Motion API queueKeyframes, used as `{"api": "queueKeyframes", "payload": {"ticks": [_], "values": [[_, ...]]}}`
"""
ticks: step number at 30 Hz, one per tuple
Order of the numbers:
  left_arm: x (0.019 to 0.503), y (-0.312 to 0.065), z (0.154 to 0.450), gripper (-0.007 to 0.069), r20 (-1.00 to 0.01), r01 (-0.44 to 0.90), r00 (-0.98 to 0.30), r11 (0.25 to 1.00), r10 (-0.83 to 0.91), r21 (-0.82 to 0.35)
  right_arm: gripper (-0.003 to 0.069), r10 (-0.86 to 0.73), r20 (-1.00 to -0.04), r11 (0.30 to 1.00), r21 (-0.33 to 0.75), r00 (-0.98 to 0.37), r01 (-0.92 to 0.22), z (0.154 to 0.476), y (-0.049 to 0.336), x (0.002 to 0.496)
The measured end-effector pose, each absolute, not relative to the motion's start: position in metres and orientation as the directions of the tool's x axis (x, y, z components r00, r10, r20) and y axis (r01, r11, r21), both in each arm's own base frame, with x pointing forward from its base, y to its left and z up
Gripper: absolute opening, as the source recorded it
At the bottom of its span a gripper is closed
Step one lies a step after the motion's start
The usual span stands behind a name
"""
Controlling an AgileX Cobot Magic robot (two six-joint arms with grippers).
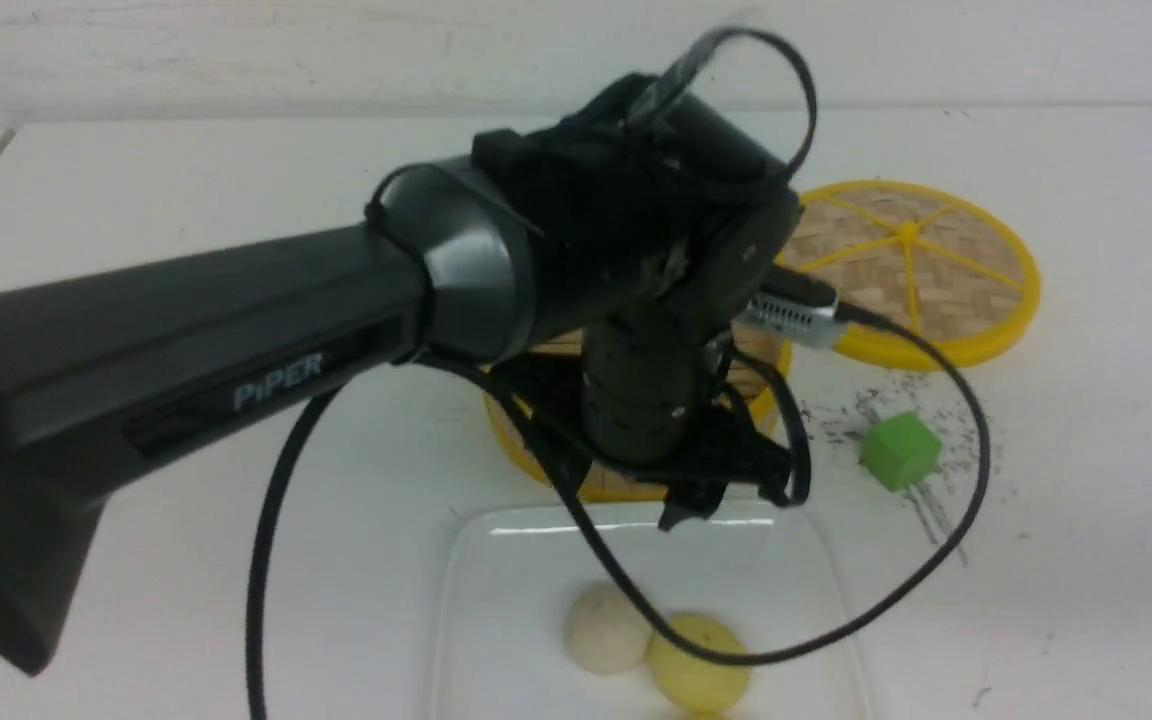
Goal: Put the steamed buns into the plate on the white tablecloth.
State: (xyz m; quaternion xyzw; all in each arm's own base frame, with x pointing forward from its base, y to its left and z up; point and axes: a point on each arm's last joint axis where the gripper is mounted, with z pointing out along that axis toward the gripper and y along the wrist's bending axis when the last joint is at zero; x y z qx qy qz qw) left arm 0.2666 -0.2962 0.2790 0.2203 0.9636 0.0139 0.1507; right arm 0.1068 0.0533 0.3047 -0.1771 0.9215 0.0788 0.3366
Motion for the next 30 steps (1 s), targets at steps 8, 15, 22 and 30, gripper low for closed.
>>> {"api": "queueKeyframes", "payload": {"ticks": [8,15,22,30], "values": [[0.281,-0.299,0.328,0.0368,-0.459,0.402,-0.787,0.907,0.413,0.126,0.0046,-0.256,-0.707,0.939,-0.020,-0.660,-0.343,0.354,0.022,0.063],[0.282,-0.298,0.331,0.0160,-0.467,0.398,-0.781,0.907,0.414,0.138,0.0050,-0.088,-0.872,0.964,0.048,-0.481,-0.263,0.351,-0.019,0.001],[0.282,-0.298,0.331,0.0013,-0.467,0.398,-0.781,0.907,0.414,0.138,0.0028,0.069,-0.974,0.939,0.136,-0.214,-0.316,0.309,-0.010,0.010],[0.282,-0.298,0.331,0.0009,-0.467,0.398,-0.781,0.907,0.414,0.138,-0.0016,0.085,-0.986,0.927,0.130,-0.142,-0.351,0.299,-0.002,0.021]]}}
